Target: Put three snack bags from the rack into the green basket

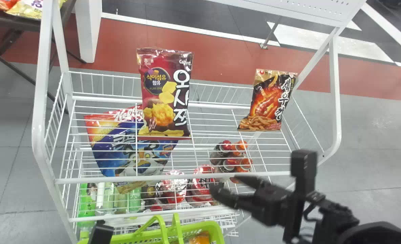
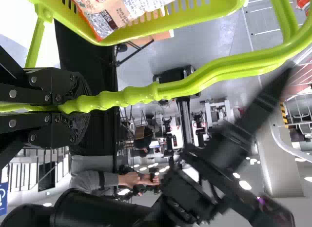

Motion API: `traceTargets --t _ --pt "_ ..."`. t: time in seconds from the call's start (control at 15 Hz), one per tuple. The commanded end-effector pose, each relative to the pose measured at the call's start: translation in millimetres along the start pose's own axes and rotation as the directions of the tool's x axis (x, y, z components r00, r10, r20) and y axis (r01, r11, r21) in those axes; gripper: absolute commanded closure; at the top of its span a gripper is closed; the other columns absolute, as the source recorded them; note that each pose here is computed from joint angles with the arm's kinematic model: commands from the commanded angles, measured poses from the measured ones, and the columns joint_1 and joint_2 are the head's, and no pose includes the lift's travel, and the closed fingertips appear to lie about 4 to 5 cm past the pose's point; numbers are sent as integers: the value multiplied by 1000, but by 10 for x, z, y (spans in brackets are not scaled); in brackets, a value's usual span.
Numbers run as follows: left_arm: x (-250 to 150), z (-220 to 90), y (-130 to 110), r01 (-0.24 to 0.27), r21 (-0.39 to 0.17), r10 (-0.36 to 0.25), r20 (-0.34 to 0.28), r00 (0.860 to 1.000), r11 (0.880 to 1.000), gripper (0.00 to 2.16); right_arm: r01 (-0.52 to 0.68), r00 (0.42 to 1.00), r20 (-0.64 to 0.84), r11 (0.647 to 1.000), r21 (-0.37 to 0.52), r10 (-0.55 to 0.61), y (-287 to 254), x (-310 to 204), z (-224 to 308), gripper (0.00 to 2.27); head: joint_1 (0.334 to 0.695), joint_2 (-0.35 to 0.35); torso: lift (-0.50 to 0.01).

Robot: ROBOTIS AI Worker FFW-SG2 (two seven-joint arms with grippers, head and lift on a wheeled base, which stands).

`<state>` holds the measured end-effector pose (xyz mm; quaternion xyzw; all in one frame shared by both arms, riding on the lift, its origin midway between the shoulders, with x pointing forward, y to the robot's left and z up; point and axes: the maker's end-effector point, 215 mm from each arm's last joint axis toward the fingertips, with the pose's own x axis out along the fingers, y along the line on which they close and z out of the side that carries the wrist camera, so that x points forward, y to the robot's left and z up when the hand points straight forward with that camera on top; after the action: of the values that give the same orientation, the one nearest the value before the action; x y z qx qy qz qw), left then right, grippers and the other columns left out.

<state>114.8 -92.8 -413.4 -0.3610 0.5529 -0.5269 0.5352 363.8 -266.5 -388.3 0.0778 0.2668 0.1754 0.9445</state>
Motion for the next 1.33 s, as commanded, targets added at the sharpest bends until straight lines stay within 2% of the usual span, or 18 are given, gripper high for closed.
traceTargets --t 0.0,0.2,0.33,0.47,0.67,1.07,1.2,1.27 --pt "13 1 -15 3 1 -3 -1 1000 1000 1173 46 971 237 999 -27 -38 -359 15 659 144 695 -350 0" --pt "19 -8 -22 6 0 -6 -3 1000 1000 1173 157 926 351 987 -23 -139 -871 116 997 144 695 -350 0" --pt "16 -11 -14 4 -2 -4 -2 1000 1000 1173 272 883 407 961 -41 -233 -1203 192 1158 144 695 -350 0" --pt "28 -24 -9 2 -2 -2 -6 1000 1000 1173 336 851 444 941 -47 -282 -1487 280 1287 144 695 -350 0" --pt "38 -33 1 -3 -1 3 -10 1000 1000 1170 386 837 437 921 -49 -328 -1770 455 1294 144 695 -350 0" --pt "52 -32 15 -12 4 12 -15 1000 1000 1170 408 835 427 911 -58 -347 -2034 684 1212 151 695 -350 0" --pt "62 -28 18 -14 7 14 -19 1000 1000 1170 416 837 416 907 -61 -356 -2092 720 1190 350 695 -350 0" --pt "62 -28 18 -14 7 14 -19 1000 1000 1170 416 838 412 907 -60 -357 -2105 732 1181 616 695 -350 0"
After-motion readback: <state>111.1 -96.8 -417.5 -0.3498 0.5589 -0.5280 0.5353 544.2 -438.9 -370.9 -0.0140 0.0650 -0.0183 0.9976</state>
